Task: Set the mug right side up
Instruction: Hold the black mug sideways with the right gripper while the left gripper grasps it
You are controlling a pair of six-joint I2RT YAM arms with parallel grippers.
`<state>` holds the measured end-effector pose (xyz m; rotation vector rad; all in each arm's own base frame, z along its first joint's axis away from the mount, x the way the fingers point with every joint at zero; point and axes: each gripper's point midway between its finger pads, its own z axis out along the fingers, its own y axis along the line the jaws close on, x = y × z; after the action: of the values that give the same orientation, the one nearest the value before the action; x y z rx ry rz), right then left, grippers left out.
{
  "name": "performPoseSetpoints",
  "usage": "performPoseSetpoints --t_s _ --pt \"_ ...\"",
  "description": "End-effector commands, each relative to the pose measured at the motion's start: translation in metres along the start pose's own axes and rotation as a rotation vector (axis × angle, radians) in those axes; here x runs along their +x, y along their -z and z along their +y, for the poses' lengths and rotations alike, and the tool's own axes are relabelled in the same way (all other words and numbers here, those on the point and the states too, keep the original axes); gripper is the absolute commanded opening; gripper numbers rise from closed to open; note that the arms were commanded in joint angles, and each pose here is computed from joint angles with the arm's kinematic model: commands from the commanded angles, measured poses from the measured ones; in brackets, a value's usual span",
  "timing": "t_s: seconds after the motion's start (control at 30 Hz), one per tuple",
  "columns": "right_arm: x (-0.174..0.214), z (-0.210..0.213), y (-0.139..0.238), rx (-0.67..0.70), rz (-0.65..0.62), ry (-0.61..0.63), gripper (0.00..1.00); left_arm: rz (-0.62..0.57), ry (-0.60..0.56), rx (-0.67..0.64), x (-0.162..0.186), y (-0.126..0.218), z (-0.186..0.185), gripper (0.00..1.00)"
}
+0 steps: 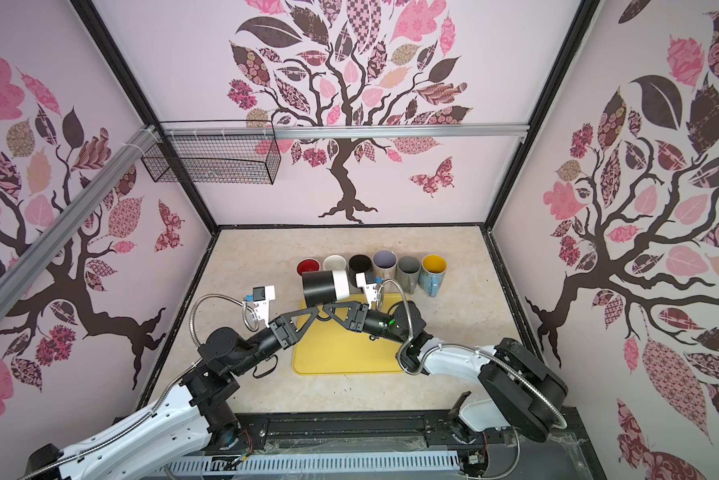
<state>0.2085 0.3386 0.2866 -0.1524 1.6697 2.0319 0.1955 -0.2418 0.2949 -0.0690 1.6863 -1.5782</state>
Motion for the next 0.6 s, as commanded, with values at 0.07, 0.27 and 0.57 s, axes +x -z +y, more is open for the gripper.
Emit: performPoseSetpoints --t_s 0.07,0.27,0.57 --pt "-0.009 0.061 -0.007 -0.228 -0.029 0.085 0.0 -0.084 0.014 0.033 -0.011 0.005 0.0 0.51" --pt "0.0 0.064 -0.009 -0.239 -0.001 0.084 0.0 -0.134 0.018 0.033 -0.021 0.009 -0.001 0.38" --pt "0.025 0.061 -0.023 -0.223 0.068 0.109 0.0 -0.148 0.019 0.032 -0.026 0.007 -0.002 0.37"
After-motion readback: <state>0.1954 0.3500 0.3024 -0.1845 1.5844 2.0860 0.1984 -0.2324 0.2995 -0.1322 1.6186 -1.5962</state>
